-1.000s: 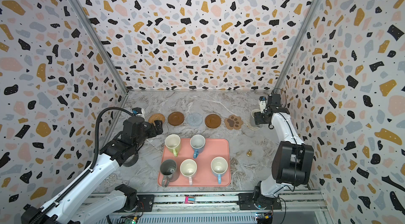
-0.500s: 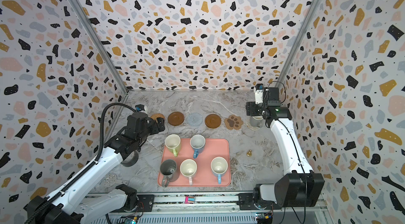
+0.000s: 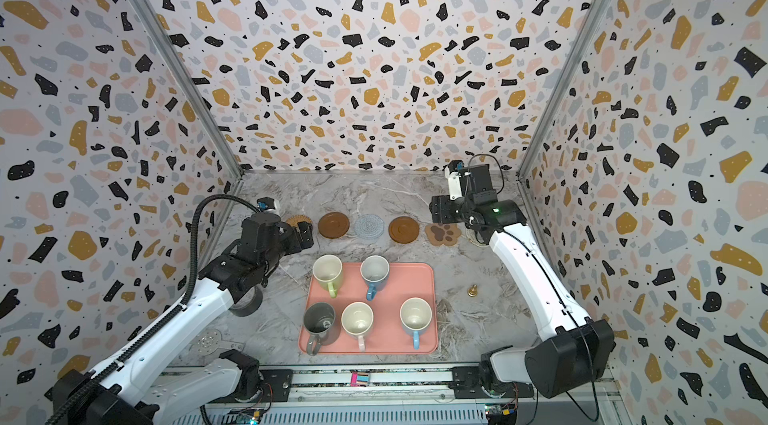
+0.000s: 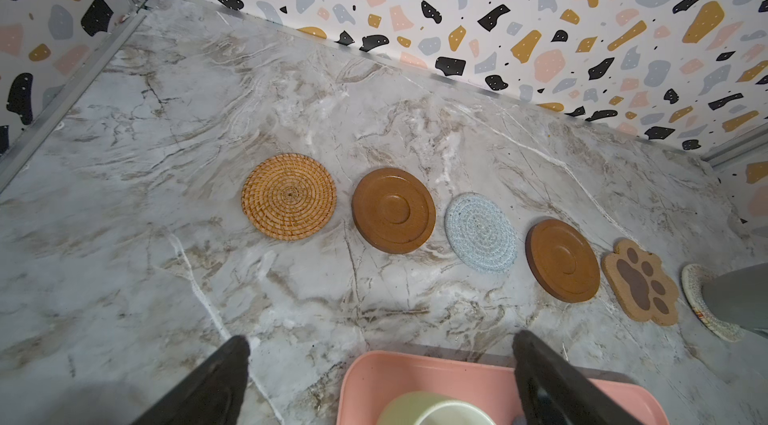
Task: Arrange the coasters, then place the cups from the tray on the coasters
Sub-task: 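Raise right gripper off the mug and move it back toward the pink tray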
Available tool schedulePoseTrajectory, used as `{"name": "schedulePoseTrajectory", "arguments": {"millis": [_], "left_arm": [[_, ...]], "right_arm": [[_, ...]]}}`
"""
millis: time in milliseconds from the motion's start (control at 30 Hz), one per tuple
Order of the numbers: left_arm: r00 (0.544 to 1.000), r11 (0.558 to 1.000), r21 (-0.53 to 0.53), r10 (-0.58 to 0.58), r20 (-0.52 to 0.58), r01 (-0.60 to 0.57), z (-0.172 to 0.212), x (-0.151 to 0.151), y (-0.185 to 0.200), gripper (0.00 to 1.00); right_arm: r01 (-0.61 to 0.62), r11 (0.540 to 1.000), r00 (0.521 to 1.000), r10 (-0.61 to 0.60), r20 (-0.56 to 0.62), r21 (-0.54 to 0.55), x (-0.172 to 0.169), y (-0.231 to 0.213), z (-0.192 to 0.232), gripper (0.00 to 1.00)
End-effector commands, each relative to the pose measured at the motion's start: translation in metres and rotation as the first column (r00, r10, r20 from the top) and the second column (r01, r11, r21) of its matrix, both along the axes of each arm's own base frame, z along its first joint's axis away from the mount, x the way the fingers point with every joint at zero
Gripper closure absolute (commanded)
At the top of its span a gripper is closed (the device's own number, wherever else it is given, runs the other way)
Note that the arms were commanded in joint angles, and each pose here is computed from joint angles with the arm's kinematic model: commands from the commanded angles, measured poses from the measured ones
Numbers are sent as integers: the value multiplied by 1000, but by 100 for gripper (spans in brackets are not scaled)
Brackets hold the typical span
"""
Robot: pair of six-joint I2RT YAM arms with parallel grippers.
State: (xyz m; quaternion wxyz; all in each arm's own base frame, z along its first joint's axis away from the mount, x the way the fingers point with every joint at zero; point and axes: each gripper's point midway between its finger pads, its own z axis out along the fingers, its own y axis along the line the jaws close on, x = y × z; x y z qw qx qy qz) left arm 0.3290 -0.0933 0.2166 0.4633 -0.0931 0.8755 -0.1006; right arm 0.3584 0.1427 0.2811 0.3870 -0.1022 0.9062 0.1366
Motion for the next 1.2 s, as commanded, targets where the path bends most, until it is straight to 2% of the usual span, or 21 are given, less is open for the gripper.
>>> {"name": "schedulePoseTrajectory", "arguments": {"millis": [0, 733, 1167], "left_arm": [[999, 999, -34, -15, 38, 17, 13, 2, -6, 1], [1000, 999, -52, -8, 17, 8, 3, -7, -3, 0], [1000, 999, -48, -7, -6, 7, -6, -10, -3, 1]], "right_arm": [[31, 999, 999, -31, -30, 4, -8, 5, 7, 23], [-79, 995, 973, 91, -210, 64, -60, 88, -39, 24], [-6, 997, 954, 27, -297, 72, -77, 99, -61, 24]]}}
